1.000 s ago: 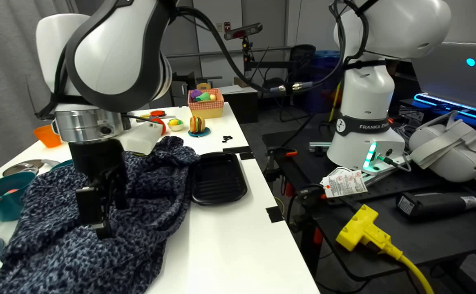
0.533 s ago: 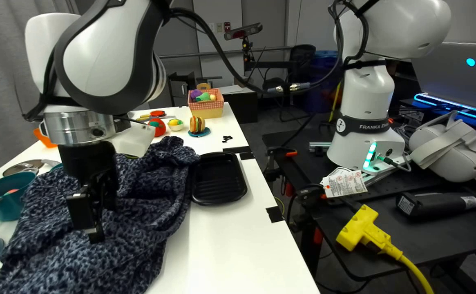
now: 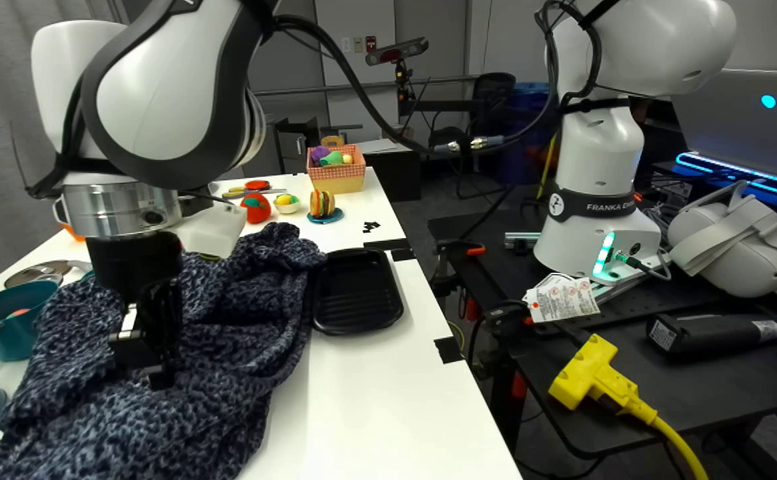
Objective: Unfold the the grey cloth on the table
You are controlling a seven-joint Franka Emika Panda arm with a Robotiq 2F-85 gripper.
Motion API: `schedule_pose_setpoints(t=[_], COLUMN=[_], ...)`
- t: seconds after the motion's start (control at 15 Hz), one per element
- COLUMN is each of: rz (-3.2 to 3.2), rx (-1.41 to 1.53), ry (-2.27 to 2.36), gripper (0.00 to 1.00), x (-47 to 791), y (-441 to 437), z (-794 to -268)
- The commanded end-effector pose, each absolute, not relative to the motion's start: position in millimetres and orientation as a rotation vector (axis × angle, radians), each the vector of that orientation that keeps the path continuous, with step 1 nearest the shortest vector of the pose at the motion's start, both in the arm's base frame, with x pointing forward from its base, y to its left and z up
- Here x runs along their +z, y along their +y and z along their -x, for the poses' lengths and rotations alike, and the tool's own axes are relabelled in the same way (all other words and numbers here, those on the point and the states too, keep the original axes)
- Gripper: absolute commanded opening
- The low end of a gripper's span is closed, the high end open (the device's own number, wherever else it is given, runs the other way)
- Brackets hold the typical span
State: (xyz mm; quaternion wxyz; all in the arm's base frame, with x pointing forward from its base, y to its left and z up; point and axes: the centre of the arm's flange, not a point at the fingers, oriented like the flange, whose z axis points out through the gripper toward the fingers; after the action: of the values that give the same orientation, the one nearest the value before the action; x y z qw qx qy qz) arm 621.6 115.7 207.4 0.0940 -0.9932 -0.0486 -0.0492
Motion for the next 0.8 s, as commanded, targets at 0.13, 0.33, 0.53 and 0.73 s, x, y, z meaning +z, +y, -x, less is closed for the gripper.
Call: schedule_pose_setpoints(t=[0.13, 0.33, 0.53, 0.73], rz=[2.992, 2.985, 2.926, 2.844], rx=[-0.216, -0.246, -0.240, -0.193], ry=[-0.375, -0.602, -0.823, -0.989], gripper=[0.00, 0.01, 0.01, 0.01], x=[230.0, 247.1, 265.6, 283.9], y=[136.4, 169.8, 205.7, 226.2], z=[-623.5, -611.0, -593.1, -576.6])
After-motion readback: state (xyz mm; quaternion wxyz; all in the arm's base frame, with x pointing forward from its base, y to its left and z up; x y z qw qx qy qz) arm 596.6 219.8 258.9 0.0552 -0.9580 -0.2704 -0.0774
